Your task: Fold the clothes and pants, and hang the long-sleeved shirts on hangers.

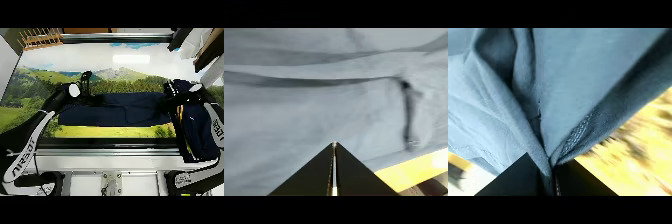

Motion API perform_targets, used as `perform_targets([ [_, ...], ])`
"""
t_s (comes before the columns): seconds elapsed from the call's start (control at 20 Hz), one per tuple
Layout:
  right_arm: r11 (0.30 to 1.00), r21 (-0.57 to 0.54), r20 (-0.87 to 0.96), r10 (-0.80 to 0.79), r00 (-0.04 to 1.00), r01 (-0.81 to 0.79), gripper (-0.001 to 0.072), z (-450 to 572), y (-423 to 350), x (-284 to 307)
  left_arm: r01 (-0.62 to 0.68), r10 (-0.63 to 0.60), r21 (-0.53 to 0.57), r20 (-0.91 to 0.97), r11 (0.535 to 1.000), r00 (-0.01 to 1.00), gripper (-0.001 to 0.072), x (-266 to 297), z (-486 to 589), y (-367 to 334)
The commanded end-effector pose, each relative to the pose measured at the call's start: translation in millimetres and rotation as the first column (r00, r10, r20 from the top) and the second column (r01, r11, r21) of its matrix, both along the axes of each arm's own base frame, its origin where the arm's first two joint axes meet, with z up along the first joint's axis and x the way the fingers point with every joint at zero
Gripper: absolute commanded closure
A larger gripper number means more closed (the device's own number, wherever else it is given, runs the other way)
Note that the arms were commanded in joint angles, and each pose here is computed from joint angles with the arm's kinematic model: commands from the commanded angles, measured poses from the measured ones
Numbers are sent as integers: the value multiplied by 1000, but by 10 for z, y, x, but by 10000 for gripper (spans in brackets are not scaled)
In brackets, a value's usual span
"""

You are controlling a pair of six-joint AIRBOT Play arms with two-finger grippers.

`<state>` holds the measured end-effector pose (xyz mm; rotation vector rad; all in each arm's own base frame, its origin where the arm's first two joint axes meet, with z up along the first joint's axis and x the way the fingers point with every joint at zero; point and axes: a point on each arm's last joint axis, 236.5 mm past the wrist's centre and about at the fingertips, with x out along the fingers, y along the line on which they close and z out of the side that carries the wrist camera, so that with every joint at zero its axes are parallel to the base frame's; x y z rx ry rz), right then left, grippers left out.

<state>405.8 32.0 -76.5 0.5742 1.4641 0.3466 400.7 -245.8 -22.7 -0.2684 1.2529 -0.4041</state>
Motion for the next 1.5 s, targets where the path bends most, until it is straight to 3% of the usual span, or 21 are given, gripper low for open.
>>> perform_targets([
  [0.0,966,-253,-63,35,997,-50,695,425,-575,-92,53,-53,-1,-10,999,999,697,195,-193,-405],
  [0.15,949,-307,-37,62,997,-70,695,950,-525,26,107,-108,-30,-16,994,994,697,353,-404,-907],
  [0.35,941,-330,59,105,993,-80,695,1484,-136,234,182,-194,-181,-49,966,980,697,285,-601,-1686],
  [0.7,904,-392,141,245,959,-173,695,1887,536,270,298,-317,-195,-78,935,945,697,106,-889,-2221],
  [1.0,897,-391,184,294,938,-205,696,2042,859,254,242,-273,-191,-157,951,949,697,130,-928,-2029],
  [1.2,893,-388,183,319,930,-230,696,2043,1030,207,207,-228,-190,-96,960,969,697,421,-433,-1672],
  [1.45,890,-378,233,357,905,-254,696,2080,1413,207,164,-162,-59,32,985,986,697,907,223,-692],
])
